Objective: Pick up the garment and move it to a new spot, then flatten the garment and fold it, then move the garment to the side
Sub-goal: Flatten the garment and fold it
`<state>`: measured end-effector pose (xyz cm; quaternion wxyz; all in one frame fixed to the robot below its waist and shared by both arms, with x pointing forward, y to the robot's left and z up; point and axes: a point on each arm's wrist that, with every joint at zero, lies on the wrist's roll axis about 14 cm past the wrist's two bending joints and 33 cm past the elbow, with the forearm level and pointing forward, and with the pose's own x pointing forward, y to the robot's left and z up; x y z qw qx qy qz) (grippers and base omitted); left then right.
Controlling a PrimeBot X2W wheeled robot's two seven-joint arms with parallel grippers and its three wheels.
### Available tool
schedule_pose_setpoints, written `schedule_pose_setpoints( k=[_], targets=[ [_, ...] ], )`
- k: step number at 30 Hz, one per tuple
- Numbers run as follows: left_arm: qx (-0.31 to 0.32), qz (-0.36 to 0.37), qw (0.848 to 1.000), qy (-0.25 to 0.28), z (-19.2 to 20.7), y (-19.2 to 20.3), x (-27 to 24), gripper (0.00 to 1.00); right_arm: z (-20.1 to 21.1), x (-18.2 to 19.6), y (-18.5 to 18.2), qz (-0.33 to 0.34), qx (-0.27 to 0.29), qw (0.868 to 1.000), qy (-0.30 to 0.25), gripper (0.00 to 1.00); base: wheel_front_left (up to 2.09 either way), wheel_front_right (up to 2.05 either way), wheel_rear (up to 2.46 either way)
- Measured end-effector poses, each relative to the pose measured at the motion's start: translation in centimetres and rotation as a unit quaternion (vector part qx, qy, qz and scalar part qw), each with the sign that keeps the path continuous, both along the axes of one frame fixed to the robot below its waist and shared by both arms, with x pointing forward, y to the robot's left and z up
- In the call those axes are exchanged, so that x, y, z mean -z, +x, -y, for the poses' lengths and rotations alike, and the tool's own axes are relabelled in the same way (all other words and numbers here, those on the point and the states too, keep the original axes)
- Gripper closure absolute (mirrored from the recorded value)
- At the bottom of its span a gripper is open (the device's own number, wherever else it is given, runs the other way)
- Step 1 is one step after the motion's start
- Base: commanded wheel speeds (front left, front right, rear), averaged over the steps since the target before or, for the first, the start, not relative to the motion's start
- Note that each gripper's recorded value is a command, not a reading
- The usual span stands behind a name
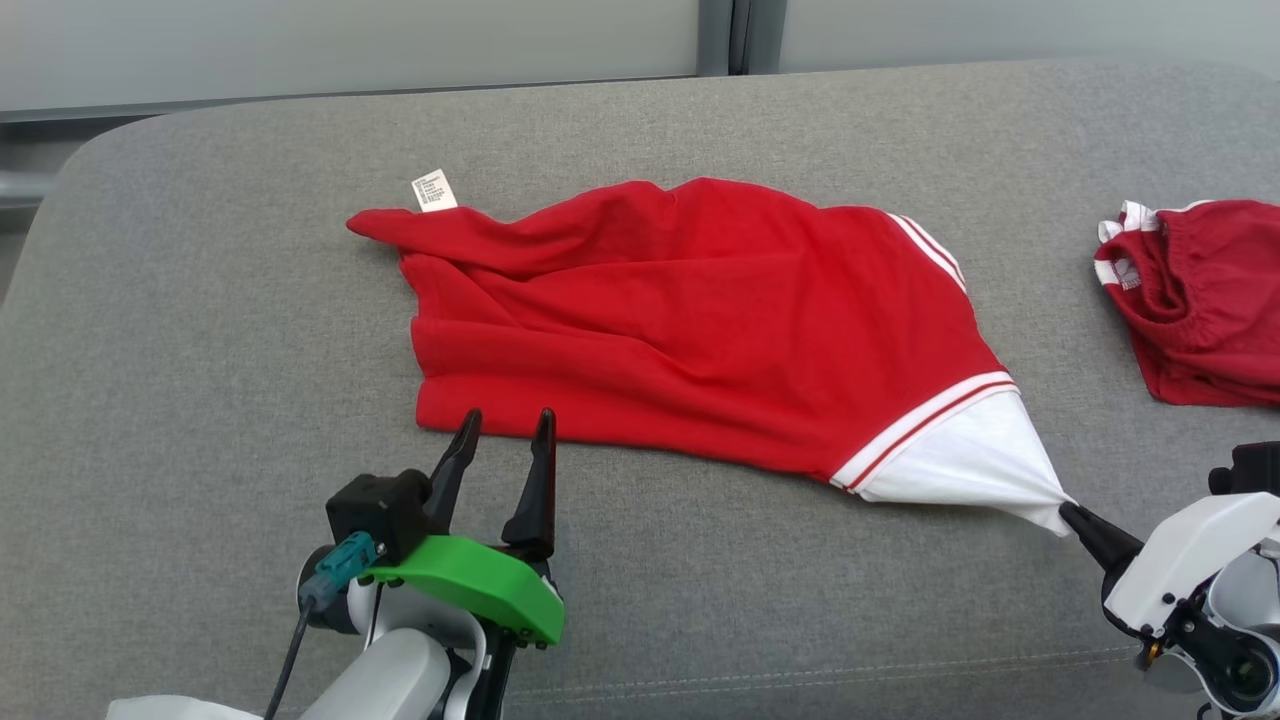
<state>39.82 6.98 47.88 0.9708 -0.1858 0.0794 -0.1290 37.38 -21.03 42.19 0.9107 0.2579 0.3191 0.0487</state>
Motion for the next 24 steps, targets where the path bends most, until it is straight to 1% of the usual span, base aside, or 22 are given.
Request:
schedule_pose_setpoints(
  k=[5,7,8,9,13,16,18,20,24],
  targets=[
    [-0.007,-0.007,1.000,-0.002,-0.3,0.0,0.4,0.00,0.4,0.5,-0.5,-0.010,0.012,1.000,0.001,1.00,0.00,0.00,0.00],
    [-0.014,-0.017,1.000,0.000,-0.8,0.0,1.0,0.00,0.6,0.8,-0.6,-0.011,0.019,1.000,-0.001,0.60,0.00,0.00,0.00],
    [-0.018,-0.023,1.000,-0.001,-1.0,0.0,1.3,0.00,0.8,0.9,-0.7,-0.010,0.024,1.000,-0.004,0.29,0.00,0.00,0.00],
    [-0.022,-0.030,0.999,-0.001,-1.3,-0.1,1.7,0.00,1.0,0.8,-0.7,-0.007,0.029,1.000,-0.006,0.00,0.00,0.00,0.00],
    [-0.041,-0.066,0.997,0.004,-2.8,-0.3,3.8,0.00,1.9,-0.1,-0.5,0.017,0.046,0.999,-0.012,0.00,0.00,0.00,0.00],
    [-0.046,-0.092,0.995,0.014,-3.7,-0.2,5.5,0.00,3.0,-1.9,0.0,0.052,0.063,0.997,-0.012,0.00,0.00,0.00,0.00],
    [-0.049,-0.109,0.993,0.008,-3.9,0.0,6.4,0.00,3.8,-3.1,0.1,0.074,0.074,0.994,-0.012,0.00,0.00,0.00,0.00],
    [-0.047,-0.120,0.992,0.007,-3.9,0.5,7.0,0.00,4.6,-4.2,0.2,0.096,0.083,0.992,-0.018,0.00,0.00,0.00,0.00],
    [-0.053,-0.133,0.990,0.010,-4.1,2.3,7.8,0.00,4.7,-6.0,0.3,0.129,0.090,0.988,-0.012,0.00,0.00,0.00,0.00]
  ],
)
